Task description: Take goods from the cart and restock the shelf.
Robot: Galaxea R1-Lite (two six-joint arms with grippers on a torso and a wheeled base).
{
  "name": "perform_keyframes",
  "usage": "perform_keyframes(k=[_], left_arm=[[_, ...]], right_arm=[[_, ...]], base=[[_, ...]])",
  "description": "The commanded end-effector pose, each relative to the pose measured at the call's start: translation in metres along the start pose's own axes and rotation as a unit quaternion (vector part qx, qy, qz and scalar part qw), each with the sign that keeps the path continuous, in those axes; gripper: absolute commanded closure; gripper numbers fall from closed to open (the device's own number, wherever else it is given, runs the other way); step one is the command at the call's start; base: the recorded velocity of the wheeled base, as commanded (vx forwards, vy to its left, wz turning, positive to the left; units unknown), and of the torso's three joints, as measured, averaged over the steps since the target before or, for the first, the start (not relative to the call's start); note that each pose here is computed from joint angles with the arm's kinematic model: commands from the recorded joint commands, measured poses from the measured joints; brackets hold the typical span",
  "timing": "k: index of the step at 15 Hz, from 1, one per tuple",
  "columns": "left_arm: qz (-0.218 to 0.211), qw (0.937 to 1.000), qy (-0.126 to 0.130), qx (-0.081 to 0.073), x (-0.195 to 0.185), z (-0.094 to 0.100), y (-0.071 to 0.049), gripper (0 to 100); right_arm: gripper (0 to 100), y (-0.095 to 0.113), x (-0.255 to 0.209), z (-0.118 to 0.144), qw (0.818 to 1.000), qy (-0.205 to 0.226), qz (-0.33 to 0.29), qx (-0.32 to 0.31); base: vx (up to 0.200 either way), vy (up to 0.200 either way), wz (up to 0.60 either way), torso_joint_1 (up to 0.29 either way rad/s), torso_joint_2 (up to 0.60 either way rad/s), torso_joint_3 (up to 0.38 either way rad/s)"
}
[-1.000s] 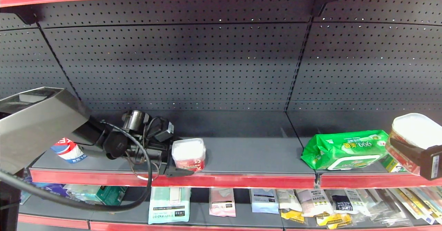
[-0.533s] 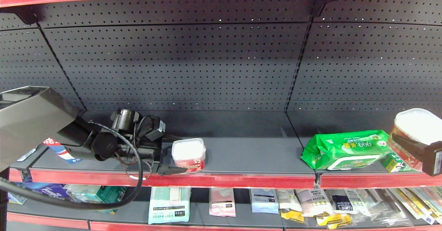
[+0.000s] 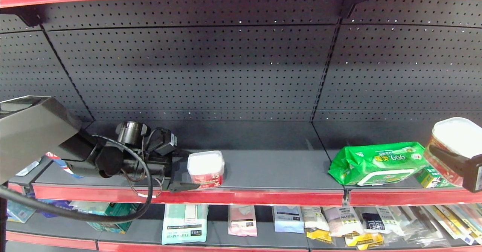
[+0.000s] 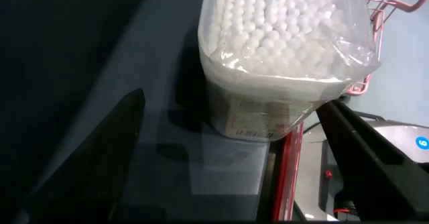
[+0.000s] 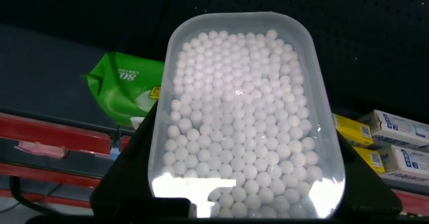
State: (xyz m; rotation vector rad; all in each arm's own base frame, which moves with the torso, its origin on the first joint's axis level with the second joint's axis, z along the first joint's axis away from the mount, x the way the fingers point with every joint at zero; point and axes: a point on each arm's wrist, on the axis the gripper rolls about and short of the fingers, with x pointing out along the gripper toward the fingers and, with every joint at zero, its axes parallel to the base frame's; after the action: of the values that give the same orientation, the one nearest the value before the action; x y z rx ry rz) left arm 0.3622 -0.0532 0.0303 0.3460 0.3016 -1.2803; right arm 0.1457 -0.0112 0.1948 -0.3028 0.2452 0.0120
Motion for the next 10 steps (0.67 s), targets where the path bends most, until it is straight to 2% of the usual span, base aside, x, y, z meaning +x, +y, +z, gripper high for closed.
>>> perform_keyframes(k=[1, 10], left_arm=[[0.001, 1.0000, 0.000, 0.000, 0.0001, -0.0008, 0.0009, 0], [0.019, 0.9998, 0.009, -0.005, -0.0068, -0.0052, 0.0058, 0]], right_arm=[[100, 0.0001, -0.0014, -0.0001, 1.000, -0.002, -0.001, -0.001], [100, 0.0005, -0.0024, -0.0004, 1.000, -0.003, 0.000, -0.001]], base=[[0.000, 0.000, 0.00, 0.000, 0.00, 0.000], [0.000, 0.000, 0.00, 0.000, 0.00, 0.000]])
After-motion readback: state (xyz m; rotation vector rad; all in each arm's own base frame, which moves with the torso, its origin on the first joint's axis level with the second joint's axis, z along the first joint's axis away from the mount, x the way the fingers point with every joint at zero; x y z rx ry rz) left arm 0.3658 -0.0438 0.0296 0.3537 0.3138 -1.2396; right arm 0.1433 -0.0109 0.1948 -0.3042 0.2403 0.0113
